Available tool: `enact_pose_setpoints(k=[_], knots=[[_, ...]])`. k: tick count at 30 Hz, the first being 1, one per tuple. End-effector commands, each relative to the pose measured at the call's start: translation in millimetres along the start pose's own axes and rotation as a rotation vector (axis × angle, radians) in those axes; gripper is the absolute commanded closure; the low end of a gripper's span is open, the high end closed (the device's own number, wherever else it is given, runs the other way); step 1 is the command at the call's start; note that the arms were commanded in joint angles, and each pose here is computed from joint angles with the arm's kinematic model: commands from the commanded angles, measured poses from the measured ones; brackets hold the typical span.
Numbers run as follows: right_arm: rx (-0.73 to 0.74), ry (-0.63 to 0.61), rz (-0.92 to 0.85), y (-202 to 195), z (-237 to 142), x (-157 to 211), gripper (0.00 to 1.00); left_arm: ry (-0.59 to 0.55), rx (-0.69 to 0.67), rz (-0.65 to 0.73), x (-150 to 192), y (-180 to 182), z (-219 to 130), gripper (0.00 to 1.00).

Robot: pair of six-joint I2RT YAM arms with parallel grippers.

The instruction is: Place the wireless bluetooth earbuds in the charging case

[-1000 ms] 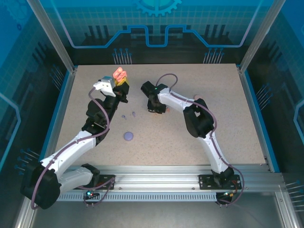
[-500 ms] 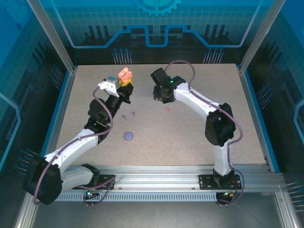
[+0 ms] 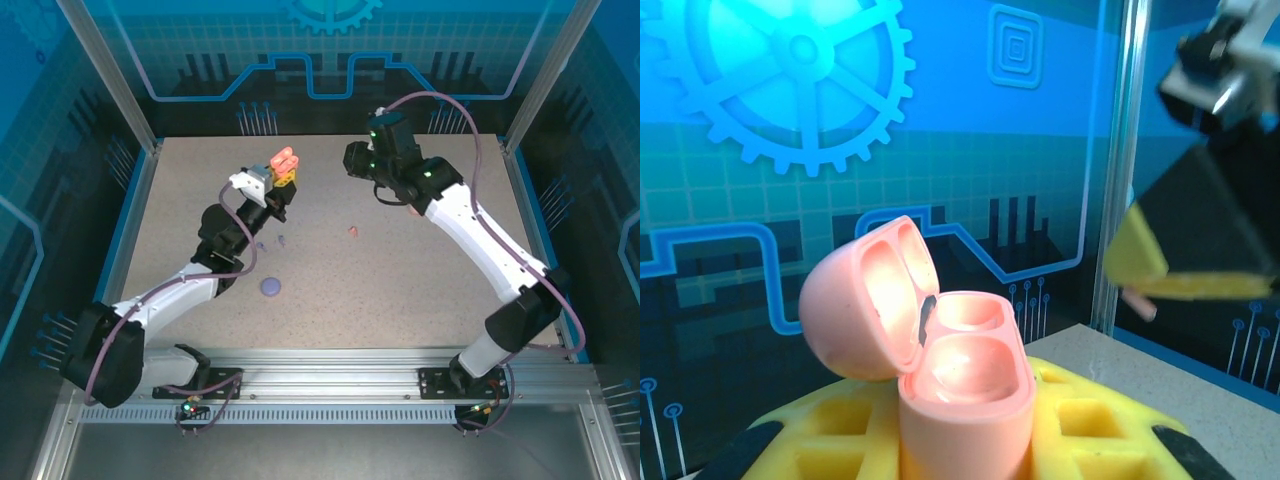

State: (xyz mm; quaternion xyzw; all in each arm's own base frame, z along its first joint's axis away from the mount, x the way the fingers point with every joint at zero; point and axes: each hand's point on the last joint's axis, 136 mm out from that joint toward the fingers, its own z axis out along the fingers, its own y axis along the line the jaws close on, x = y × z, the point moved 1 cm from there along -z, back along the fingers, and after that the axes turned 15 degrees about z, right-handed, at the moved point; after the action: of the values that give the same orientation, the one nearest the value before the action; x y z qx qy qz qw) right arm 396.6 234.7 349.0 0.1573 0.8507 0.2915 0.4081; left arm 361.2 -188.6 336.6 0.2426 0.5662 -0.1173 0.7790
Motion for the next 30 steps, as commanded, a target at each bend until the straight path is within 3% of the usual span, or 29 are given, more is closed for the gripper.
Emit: enact_pose_setpoints(k=[1, 17, 30], knots=[[-0.175, -0.059, -0.039, 29, -22, -15, 0.79, -0.091, 0.031, 0.065, -27, -4, 8, 1.0], [-0.749, -0.158, -0.099, 111, -81, 5, 0.78, -0.089, 0.079, 0.027, -35, -17, 28, 1.0], [-0.825, -0.211, -0.081, 129, -67, 27, 0.78, -0.086, 0.1, 0.012, -44, -25, 31, 1.0]])
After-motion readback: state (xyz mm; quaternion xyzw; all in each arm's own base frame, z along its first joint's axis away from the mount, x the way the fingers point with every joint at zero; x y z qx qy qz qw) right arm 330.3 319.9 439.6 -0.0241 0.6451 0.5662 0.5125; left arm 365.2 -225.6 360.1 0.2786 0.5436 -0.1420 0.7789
